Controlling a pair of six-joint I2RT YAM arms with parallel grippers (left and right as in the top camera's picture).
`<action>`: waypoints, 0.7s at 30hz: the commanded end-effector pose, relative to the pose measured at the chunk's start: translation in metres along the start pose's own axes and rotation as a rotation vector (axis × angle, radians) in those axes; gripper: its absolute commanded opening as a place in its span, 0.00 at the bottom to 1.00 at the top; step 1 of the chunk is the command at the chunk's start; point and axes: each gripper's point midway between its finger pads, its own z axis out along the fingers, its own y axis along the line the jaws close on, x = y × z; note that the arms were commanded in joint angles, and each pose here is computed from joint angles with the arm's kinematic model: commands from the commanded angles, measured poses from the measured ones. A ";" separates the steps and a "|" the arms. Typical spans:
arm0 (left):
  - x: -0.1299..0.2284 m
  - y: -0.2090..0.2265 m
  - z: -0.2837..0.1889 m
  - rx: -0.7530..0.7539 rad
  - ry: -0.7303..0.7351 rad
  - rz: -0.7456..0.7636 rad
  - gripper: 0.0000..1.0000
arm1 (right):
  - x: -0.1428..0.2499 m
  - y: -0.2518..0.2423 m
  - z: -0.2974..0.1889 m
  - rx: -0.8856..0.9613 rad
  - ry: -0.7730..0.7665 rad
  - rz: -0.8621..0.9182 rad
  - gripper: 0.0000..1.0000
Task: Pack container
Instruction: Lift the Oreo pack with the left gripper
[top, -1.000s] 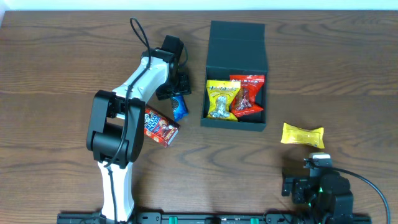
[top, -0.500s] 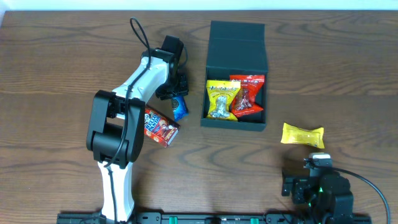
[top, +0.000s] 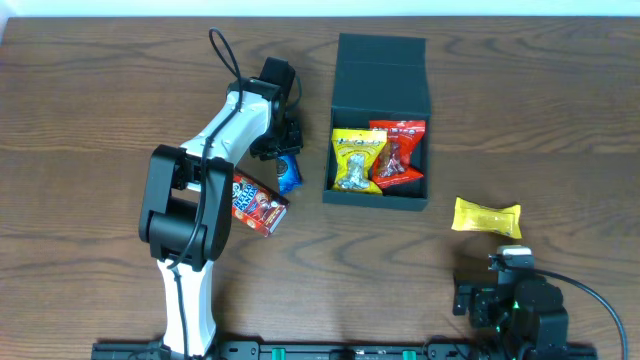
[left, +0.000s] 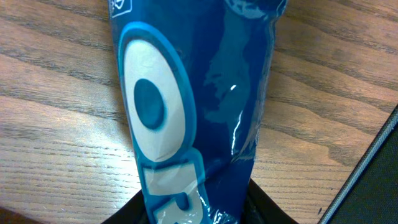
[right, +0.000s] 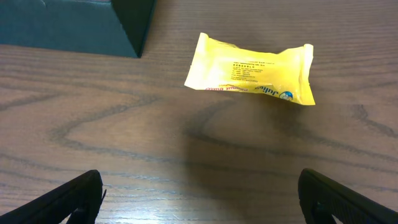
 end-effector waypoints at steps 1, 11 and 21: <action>-0.005 0.003 0.001 -0.014 -0.007 0.001 0.33 | 0.003 -0.001 0.001 0.003 0.009 -0.002 0.99; -0.005 0.003 0.001 -0.017 -0.008 0.001 0.27 | 0.003 -0.001 0.001 0.003 0.009 -0.002 0.99; -0.009 0.004 -0.016 -0.027 -0.046 0.004 0.20 | 0.003 -0.001 0.001 0.003 0.009 -0.002 0.99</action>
